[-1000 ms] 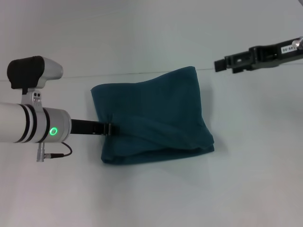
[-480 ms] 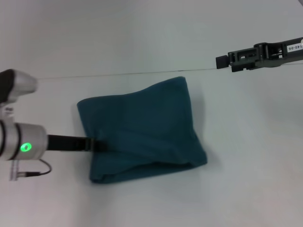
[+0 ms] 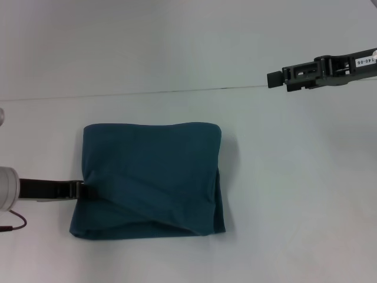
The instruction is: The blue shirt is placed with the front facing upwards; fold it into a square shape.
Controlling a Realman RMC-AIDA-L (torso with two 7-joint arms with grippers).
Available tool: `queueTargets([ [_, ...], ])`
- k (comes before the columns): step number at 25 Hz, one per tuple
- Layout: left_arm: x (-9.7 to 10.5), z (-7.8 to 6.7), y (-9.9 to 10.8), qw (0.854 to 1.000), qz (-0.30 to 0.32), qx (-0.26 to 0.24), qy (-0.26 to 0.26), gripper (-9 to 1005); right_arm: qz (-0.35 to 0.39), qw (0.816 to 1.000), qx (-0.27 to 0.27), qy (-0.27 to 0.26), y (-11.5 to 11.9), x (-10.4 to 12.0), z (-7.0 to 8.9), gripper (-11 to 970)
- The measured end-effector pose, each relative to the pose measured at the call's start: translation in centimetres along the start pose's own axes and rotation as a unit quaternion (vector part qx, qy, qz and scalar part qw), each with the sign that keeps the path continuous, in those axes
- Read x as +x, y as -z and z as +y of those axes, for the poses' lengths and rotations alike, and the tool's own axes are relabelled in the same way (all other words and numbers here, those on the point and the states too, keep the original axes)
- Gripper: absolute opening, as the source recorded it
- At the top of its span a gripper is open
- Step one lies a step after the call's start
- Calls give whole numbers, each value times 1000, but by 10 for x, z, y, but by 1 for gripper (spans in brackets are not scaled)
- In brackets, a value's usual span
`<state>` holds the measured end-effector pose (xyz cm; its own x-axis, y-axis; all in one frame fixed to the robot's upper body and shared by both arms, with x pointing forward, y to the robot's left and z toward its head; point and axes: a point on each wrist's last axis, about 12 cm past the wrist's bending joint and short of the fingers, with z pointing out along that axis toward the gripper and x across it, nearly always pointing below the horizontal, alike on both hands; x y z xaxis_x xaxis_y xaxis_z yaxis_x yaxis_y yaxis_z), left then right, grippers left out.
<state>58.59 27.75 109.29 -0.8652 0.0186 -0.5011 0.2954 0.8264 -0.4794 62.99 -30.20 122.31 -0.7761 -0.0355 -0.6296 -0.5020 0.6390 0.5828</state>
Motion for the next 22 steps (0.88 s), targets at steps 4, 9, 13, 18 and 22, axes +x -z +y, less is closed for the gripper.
queueTargets([
  [4, 1, -2, 0, 1000, 10, 5, 7, 70, 2, 1000, -2, 1, -1, 0, 1, 882],
  [9, -2, 2, 12, 999, 14, -21, 22, 99, 2, 1000, -3, 0, -1, 0, 1, 883],
  [13, -3, 11, 33, 998, -17, -43, 37, 171, 1, 1000, -2, -3, 0, 1, -1, 884],
  [18, 3, 17, 55, 984, -92, 50, 144, 261, 0, 1000, -2, -4, 1, 1, -1, 882],
  [22, 14, 13, 37, 962, -83, 150, 215, 528, 0, 1000, -1, -2, 0, 1, -1, 883],
])
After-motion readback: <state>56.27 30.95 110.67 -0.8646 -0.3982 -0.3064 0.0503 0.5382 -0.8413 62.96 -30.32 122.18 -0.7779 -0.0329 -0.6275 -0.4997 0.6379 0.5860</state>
